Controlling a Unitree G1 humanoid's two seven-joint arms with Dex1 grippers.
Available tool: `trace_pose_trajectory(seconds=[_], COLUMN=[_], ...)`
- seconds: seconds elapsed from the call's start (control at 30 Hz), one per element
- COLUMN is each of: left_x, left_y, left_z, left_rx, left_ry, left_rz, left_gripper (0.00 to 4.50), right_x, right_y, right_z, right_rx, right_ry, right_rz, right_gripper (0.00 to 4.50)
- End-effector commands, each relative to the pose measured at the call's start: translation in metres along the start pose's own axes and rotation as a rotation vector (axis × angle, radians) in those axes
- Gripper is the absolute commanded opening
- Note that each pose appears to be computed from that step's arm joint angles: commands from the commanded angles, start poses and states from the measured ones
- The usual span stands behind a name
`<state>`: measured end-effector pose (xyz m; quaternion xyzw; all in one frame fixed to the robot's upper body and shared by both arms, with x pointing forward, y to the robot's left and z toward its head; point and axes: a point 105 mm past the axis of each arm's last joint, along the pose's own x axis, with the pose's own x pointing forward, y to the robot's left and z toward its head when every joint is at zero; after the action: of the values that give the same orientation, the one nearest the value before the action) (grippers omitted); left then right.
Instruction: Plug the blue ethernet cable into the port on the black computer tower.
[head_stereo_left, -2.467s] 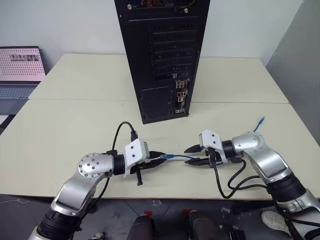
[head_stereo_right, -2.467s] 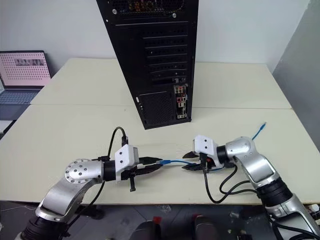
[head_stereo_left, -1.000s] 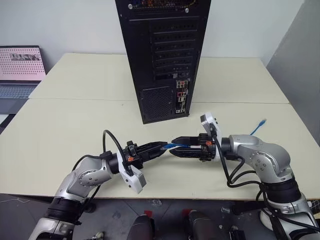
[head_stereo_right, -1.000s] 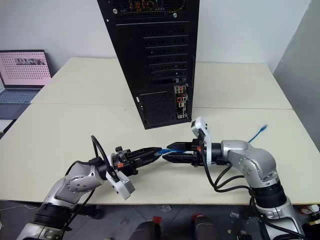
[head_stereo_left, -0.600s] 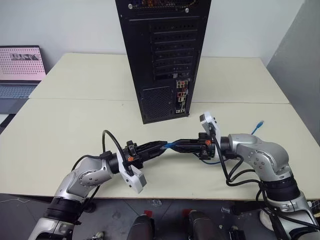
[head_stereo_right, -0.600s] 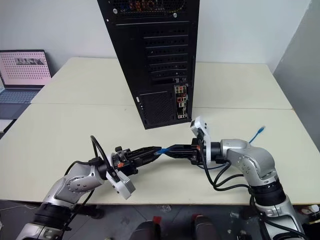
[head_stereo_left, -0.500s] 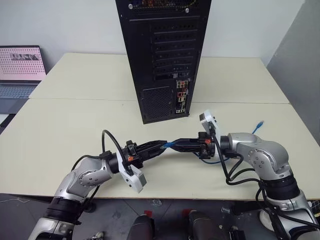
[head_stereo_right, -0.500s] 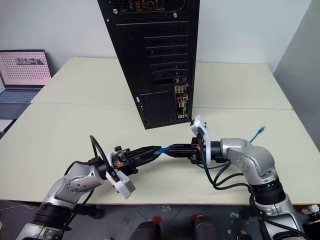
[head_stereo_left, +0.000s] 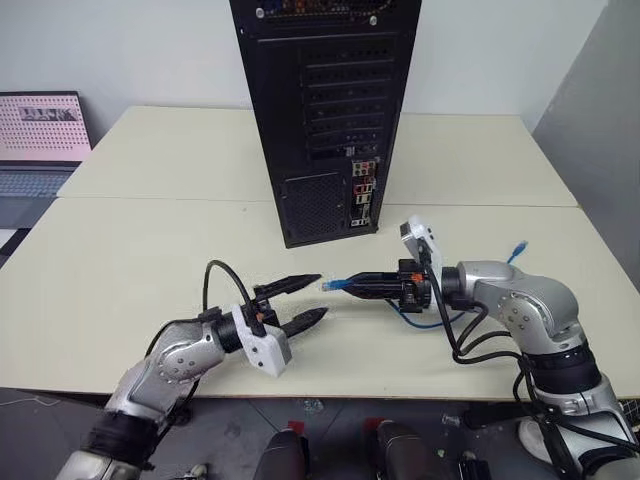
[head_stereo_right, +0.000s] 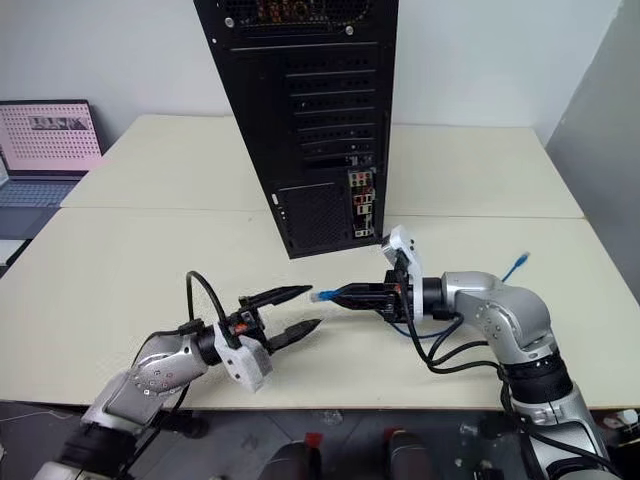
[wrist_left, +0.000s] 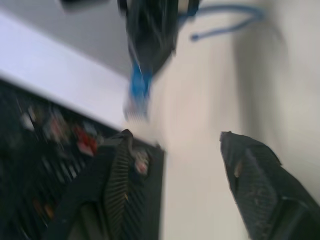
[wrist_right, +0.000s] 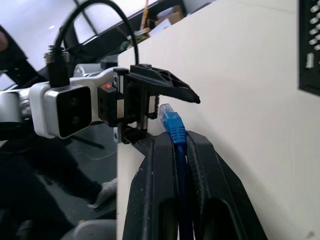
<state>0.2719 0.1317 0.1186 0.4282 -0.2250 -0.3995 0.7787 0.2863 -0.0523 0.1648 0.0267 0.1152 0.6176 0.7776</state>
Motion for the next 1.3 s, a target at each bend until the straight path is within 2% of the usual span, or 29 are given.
trace_pose_trajectory(seconds=[0.03, 0.13, 0.4, 0.63, 0.73, 1.07, 1.3], left_x=[-0.003, 0.005, 0.027, 0.035, 0.037, 0.038, 0.037], left_y=[0.028, 0.036, 0.069, 0.081, 0.085, 0.090, 0.092], left_z=[-0.004, 0.002, 0.010, 0.012, 0.011, 0.009, 0.006], left_rx=[-0.292, -0.428, -0.556, -0.615, -0.633, -0.667, -0.661], left_ry=[0.100, 0.126, 0.188, 0.196, 0.208, 0.193, 0.200], left_rz=[0.194, 0.254, 0.400, 0.427, 0.430, 0.413, 0.420], left_gripper=[4.03, 4.03, 4.03, 4.03, 4.03, 4.03, 4.03], right_x=[-0.014, -0.010, 0.006, 0.013, 0.017, 0.036, 0.037], right_y=[-0.015, -0.018, -0.040, -0.057, -0.060, -0.060, -0.064], right_z=[0.024, 0.026, 0.040, 0.047, 0.050, 0.054, 0.056], right_rx=[-0.185, -0.243, -0.308, -0.284, -0.272, -0.199, -0.186], right_ry=[-0.117, -0.168, -0.338, -0.419, -0.452, -0.503, -0.513], right_rz=[-0.253, -0.397, -0.845, -1.047, -1.093, -1.091, -1.105], right_gripper=[0.00, 0.00, 0.00, 0.00, 0.00, 0.00, 0.00])
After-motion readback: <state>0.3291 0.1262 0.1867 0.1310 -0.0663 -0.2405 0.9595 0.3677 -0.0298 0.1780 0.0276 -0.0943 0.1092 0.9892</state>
